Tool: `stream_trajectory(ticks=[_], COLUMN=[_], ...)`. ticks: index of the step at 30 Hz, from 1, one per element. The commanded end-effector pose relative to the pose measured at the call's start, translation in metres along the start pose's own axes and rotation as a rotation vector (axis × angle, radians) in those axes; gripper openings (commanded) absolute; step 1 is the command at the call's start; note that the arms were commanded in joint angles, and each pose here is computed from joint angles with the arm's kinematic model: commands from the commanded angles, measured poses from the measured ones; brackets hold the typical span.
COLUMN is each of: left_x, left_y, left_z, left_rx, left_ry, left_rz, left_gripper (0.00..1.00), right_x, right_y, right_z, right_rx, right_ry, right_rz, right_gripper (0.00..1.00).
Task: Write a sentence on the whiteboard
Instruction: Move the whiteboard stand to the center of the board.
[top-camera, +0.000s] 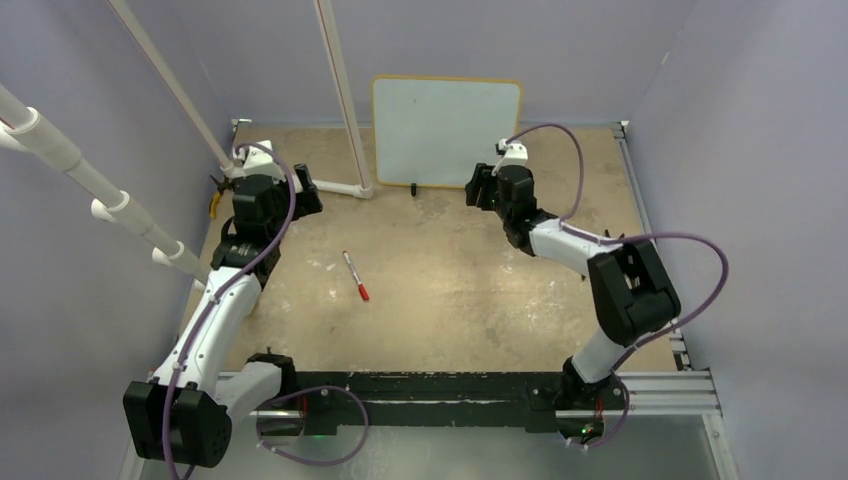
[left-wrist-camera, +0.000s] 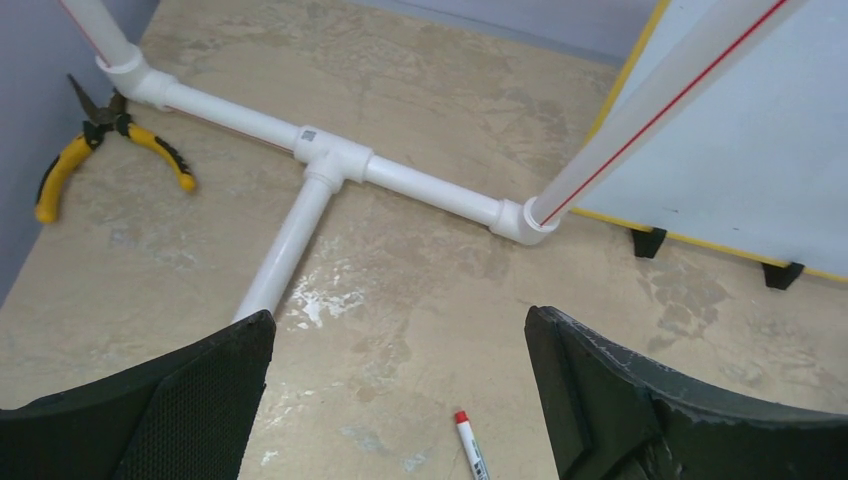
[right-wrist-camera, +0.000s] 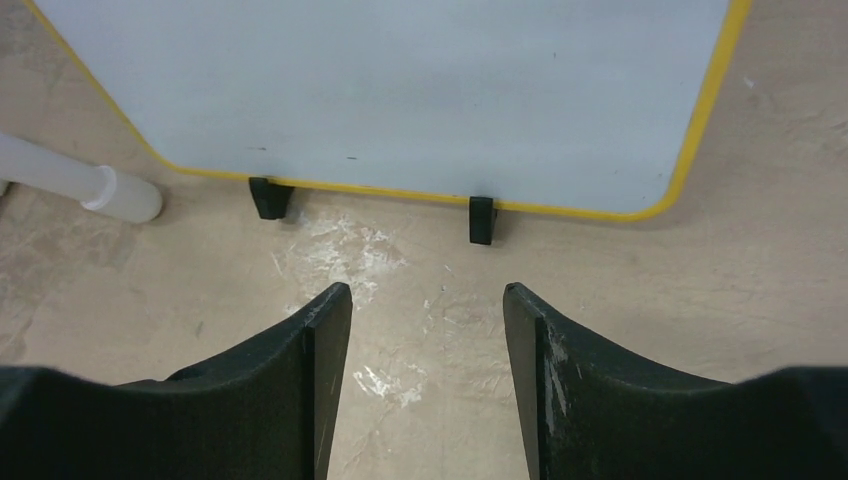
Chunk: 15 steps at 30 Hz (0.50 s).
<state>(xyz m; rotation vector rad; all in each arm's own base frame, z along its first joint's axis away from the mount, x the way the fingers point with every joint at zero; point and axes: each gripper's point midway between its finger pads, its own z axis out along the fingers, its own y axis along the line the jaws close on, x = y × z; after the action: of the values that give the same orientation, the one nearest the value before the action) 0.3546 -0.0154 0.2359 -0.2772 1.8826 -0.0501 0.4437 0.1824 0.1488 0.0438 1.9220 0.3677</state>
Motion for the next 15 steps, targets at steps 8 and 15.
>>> stream_trajectory(ticks=[8,15], left_x=[-0.005,0.002], left_y=[-0.023,-0.028], left_z=[0.000,0.004], left_rx=[0.112,0.137], left_ry=[-0.029,-0.004], left_rz=[-0.041,-0.058], left_gripper=[0.94,0.94], right_x=[0.034,0.045], right_y=[-0.007,-0.012], right_z=[0.056,0.070], right_rx=[0.076,0.091], right_ry=[0.031,0.030], right_rz=[0.035,0.000], right_gripper=[0.50,0.43])
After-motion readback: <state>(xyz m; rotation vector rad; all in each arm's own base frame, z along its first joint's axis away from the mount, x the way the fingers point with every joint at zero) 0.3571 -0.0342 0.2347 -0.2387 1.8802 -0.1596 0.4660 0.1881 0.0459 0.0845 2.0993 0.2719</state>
